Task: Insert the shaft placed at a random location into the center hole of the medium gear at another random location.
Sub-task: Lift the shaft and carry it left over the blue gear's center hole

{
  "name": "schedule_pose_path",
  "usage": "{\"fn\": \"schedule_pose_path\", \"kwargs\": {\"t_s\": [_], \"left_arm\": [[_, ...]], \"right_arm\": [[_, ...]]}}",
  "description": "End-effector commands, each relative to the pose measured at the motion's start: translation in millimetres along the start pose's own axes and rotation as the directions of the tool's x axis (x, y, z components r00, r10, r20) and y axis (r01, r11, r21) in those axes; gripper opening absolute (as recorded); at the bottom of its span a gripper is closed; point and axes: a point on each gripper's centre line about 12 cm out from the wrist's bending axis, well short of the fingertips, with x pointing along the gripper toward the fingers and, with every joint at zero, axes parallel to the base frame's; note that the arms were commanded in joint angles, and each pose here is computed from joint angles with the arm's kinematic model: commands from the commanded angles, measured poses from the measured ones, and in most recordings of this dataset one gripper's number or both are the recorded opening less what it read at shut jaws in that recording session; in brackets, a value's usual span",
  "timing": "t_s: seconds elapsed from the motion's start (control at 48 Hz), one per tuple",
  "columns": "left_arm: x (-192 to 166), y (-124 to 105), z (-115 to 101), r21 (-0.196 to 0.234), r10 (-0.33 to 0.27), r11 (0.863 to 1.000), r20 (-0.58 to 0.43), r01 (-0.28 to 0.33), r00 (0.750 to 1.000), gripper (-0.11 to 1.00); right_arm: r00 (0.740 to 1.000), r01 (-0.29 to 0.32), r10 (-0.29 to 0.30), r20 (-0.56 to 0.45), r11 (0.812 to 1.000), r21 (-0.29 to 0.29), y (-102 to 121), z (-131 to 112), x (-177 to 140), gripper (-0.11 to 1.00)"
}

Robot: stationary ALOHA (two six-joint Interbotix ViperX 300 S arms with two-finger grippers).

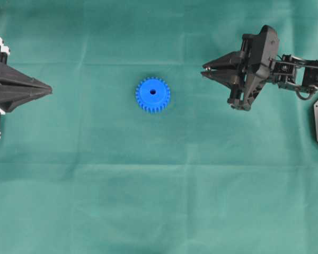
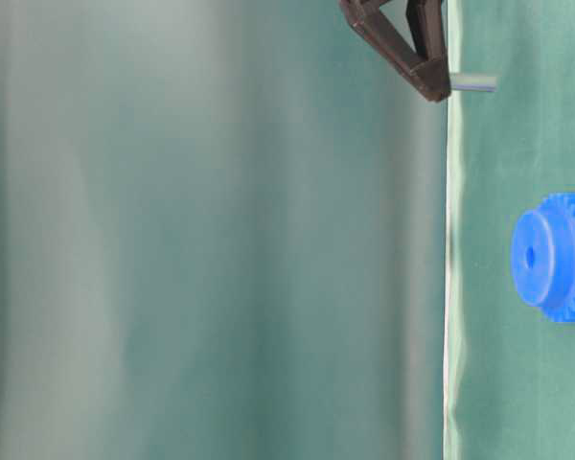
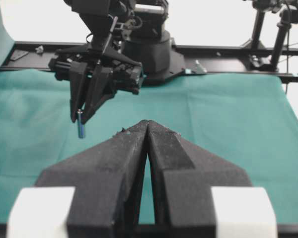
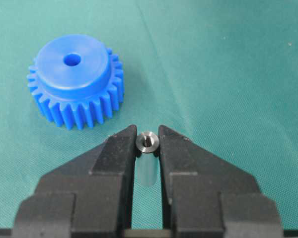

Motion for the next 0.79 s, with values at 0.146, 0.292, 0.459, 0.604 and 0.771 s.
{"fn": "schedule_pose_path", "kwargs": {"t_s": [0.146,0.292,0.459,0.604,0.771], "left_arm": [[2,0,7,-0.002,0.001,1.0,0.017,-0.001,1.0,0.0],[2,0,7,0.0,0.001,1.0,0.017,-0.001,1.0,0.0],[2,0,7,-0.002,0.001,1.0,0.017,-0.001,1.0,0.0],[2,0,7,0.0,0.001,1.0,0.017,-0.001,1.0,0.0],[2,0,7,0.0,0.001,1.0,0.017,-0.001,1.0,0.0]], "right_arm": [[0.999,-0.003,0.003,0.035,1.0,-0.012,1,12,1,0.13],[0.999,-0.008,0.009,0.037,1.0,-0.013,3,12,2,0.13],[0.998,-0.037,0.038,0.044,0.999,-0.023,13,19,14,0.13],[0.996,-0.067,0.069,0.061,0.997,-0.039,25,32,32,0.13],[0.993,-0.087,0.09,0.07,0.995,-0.052,35,48,58,0.13]]}}
